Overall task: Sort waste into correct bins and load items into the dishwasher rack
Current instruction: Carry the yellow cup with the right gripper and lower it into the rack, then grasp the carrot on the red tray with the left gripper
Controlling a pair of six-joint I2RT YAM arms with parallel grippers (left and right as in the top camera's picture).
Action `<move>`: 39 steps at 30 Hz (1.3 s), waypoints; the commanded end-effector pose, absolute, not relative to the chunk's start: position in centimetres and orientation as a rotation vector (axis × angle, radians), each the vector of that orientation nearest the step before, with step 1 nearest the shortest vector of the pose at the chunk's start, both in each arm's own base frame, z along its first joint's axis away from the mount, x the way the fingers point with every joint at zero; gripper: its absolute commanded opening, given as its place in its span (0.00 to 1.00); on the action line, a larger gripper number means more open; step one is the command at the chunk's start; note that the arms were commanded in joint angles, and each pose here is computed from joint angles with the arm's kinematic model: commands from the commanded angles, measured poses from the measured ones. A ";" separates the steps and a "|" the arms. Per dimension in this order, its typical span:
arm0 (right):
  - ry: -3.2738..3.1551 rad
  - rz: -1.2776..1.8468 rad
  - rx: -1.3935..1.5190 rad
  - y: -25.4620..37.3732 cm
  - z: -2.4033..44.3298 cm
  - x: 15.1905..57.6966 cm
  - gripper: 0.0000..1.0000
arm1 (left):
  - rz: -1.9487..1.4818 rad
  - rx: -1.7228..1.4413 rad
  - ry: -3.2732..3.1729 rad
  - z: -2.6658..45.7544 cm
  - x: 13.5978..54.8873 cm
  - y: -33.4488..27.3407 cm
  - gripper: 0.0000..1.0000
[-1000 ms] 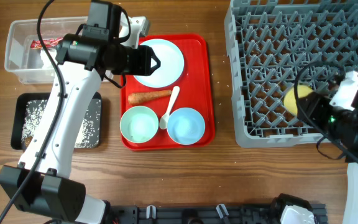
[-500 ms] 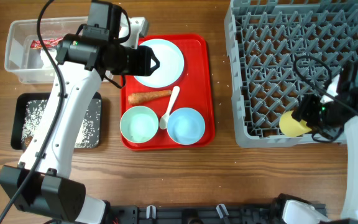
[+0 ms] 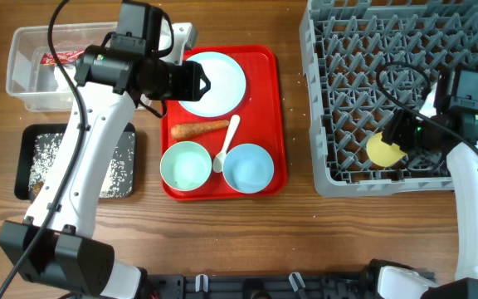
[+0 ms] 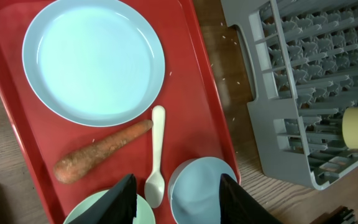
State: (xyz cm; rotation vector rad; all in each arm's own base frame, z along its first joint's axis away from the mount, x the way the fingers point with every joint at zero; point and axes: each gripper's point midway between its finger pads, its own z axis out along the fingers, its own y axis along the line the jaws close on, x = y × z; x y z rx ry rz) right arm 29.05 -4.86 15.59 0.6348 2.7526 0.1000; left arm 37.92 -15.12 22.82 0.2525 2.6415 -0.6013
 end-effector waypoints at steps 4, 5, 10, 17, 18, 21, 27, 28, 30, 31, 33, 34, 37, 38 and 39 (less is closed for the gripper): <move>2.777 0.079 0.640 -5.0 15.4 28.8 0.48 | -0.587 0.258 2.646 22.6 37.9 -15.0 0.43; 2.799 0.076 0.641 -5.0 14.9 28.5 0.48 | -0.587 0.257 2.646 22.6 37.9 -15.0 0.43; 2.847 0.075 0.655 -4.9 13.1 28.2 0.63 | -0.587 0.256 2.657 22.5 37.7 -15.0 0.47; 2.848 0.116 0.608 -4.4 13.2 28.4 0.73 | -0.587 0.256 2.657 22.5 37.7 -15.0 0.49; 2.853 0.131 0.581 -4.2 13.2 28.4 0.75 | -0.587 0.256 2.657 22.5 37.7 -15.0 0.49; 2.849 0.155 0.571 -3.9 13.4 28.6 0.77 | -0.587 0.256 2.657 22.5 37.7 -15.0 0.50; 2.704 0.147 0.525 -4.3 20.5 30.4 0.80 | -0.588 0.261 2.656 22.5 37.7 -15.1 0.60; 2.661 0.146 0.511 -4.3 22.5 30.6 0.80 | -0.589 0.269 2.652 22.5 37.7 -15.3 0.60; 2.588 0.168 0.445 -3.9 25.8 30.9 0.81 | -0.584 0.307 2.629 22.6 38.1 -16.0 0.61; 2.550 0.182 0.427 -3.7 27.3 30.9 0.82 | -0.569 0.349 2.609 22.5 38.4 -16.6 0.61; 2.505 0.203 0.392 -3.2 28.8 30.6 0.82 | -0.486 0.376 2.595 21.6 39.4 -17.4 0.64; 2.498 0.207 0.388 -3.1 29.1 30.4 0.82 | -0.456 0.384 2.596 21.1 39.8 -17.7 0.64; 2.524 0.206 0.385 -2.9 28.8 29.6 0.83 | -0.339 0.527 2.605 17.4 41.0 -20.0 0.66; 2.538 0.204 0.377 -2.9 28.6 29.4 0.83 | -0.297 0.565 2.613 16.0 41.4 -20.7 0.65; 2.548 0.199 0.360 -2.9 28.4 29.3 0.83 | -0.245 0.585 2.623 14.5 41.8 -21.1 0.65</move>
